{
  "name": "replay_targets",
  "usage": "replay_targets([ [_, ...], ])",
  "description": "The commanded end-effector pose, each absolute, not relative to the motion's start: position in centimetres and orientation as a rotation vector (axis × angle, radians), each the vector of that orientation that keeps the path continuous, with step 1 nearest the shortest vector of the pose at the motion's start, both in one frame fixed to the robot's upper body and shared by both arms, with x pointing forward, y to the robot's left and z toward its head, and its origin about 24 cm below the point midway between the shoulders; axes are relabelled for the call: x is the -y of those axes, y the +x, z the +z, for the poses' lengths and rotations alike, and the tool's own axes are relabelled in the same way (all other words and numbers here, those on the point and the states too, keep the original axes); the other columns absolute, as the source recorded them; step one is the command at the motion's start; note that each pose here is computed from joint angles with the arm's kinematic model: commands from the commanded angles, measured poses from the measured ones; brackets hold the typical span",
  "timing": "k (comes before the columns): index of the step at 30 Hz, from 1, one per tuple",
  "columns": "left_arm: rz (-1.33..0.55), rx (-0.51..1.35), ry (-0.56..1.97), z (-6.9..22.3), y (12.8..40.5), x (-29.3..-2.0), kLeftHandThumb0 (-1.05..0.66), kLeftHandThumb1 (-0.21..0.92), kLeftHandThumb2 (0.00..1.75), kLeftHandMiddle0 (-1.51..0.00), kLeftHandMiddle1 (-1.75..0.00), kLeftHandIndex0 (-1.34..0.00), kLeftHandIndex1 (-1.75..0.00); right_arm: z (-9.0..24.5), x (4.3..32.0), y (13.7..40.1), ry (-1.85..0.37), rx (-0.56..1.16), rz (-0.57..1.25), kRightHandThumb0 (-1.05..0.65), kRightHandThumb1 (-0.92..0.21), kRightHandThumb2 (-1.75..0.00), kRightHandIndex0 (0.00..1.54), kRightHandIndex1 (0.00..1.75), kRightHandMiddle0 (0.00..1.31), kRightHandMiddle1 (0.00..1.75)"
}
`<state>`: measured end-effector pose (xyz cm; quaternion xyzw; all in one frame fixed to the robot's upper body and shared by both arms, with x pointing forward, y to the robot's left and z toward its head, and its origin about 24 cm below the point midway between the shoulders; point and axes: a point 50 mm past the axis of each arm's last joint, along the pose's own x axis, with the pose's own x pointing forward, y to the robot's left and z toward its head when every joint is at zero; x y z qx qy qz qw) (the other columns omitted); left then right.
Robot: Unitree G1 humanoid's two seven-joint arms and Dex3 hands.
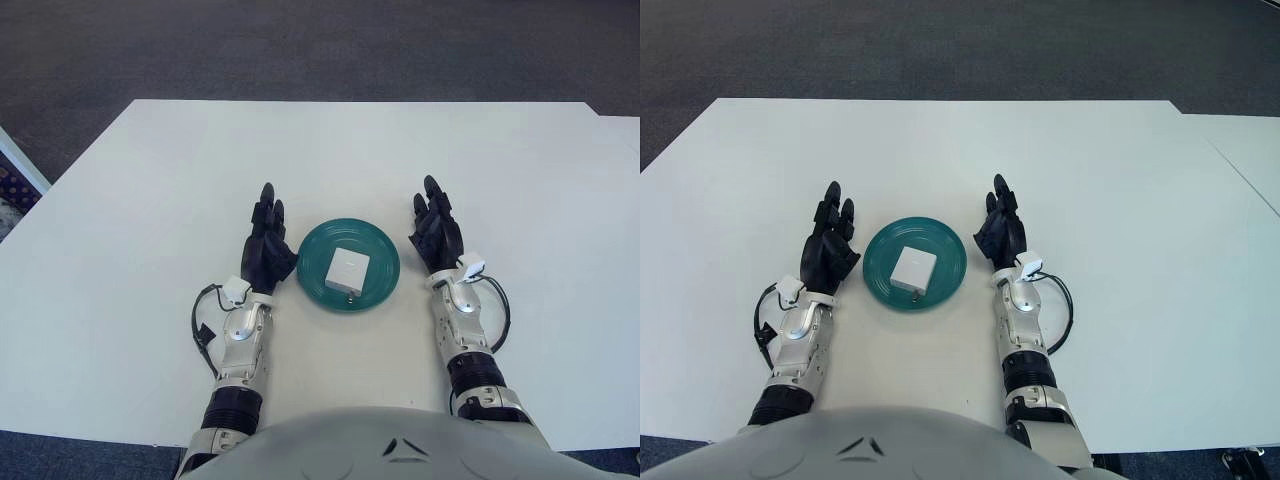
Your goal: Put the charger into the plate.
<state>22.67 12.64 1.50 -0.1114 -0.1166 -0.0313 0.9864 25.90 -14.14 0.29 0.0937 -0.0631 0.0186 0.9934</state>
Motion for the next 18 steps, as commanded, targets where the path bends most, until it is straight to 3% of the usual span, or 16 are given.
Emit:
replay_targets([
  [1, -0.038, 0.231, -0.175, 1.27, 22.16, -13.04, -1.04, 0.92, 1.22, 0.0, 0.0, -0.01, -0.01, -1.95, 15.13, 23.98, 0.152, 0.019, 0.018, -0.98, -0.92, -1.05, 0.0, 0.0, 0.0, 0.06],
  [18, -0.007, 0.231, -0.166, 0.83, 21.58, -12.58, -1.05, 0.92, 1.17, 0.0, 0.0, -0.03, -0.02, -2.21, 15.59, 23.61, 0.119, -0.01, 0.011, -0.96, -0.92, -1.03, 0.0, 0.0, 0.0, 0.08],
])
